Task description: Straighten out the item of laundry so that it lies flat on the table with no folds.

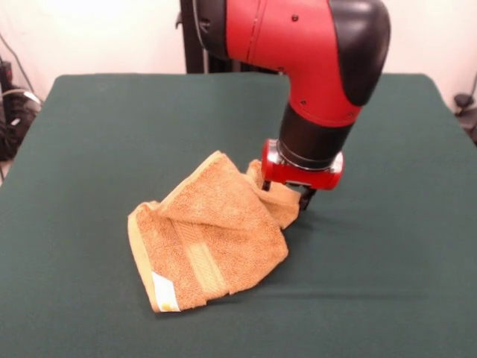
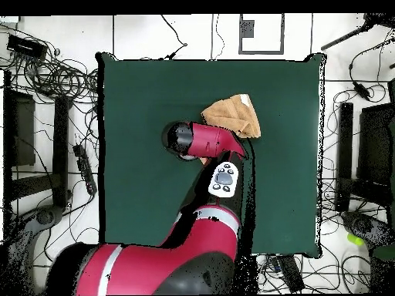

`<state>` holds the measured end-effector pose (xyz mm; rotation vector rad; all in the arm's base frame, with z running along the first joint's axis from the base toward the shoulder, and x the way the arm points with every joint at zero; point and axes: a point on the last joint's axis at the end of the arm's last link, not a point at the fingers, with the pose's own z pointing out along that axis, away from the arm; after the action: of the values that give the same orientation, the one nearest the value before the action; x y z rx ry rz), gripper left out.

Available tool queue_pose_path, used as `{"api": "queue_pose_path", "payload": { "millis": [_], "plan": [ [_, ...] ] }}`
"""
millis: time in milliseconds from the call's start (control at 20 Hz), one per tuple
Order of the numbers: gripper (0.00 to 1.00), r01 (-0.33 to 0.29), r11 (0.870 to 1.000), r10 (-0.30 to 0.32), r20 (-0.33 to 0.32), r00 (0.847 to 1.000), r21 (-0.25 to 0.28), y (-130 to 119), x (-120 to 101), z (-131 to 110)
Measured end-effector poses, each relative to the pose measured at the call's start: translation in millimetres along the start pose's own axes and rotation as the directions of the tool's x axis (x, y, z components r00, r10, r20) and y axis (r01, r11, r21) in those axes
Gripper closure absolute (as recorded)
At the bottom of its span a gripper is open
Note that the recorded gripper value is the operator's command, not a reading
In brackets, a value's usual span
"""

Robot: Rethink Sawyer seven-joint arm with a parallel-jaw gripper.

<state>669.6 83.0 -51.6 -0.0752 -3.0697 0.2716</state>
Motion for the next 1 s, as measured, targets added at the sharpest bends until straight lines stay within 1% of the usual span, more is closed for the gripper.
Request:
{"api": "queue_pose_path", "payload": {
  "millis": [300, 450, 700, 1000],
  "plan": [
    [0.00, -0.029, 0.999, 0.028, -0.011, 1.000, -0.040, -5.7, -0.6, 0.8],
    [0.00, -0.032, 0.998, 0.032, -0.015, 0.999, -0.061, -8.5, -1.2, 1.3],
    [0.00, -0.020, 0.997, 0.019, -0.013, 1.000, -0.072, -10.1, -1.2, 1.6],
    [0.00, -0.009, 0.998, 0.008, -0.007, 1.000, -0.066, -9.3, -0.8, 1.6]
  ]
}}
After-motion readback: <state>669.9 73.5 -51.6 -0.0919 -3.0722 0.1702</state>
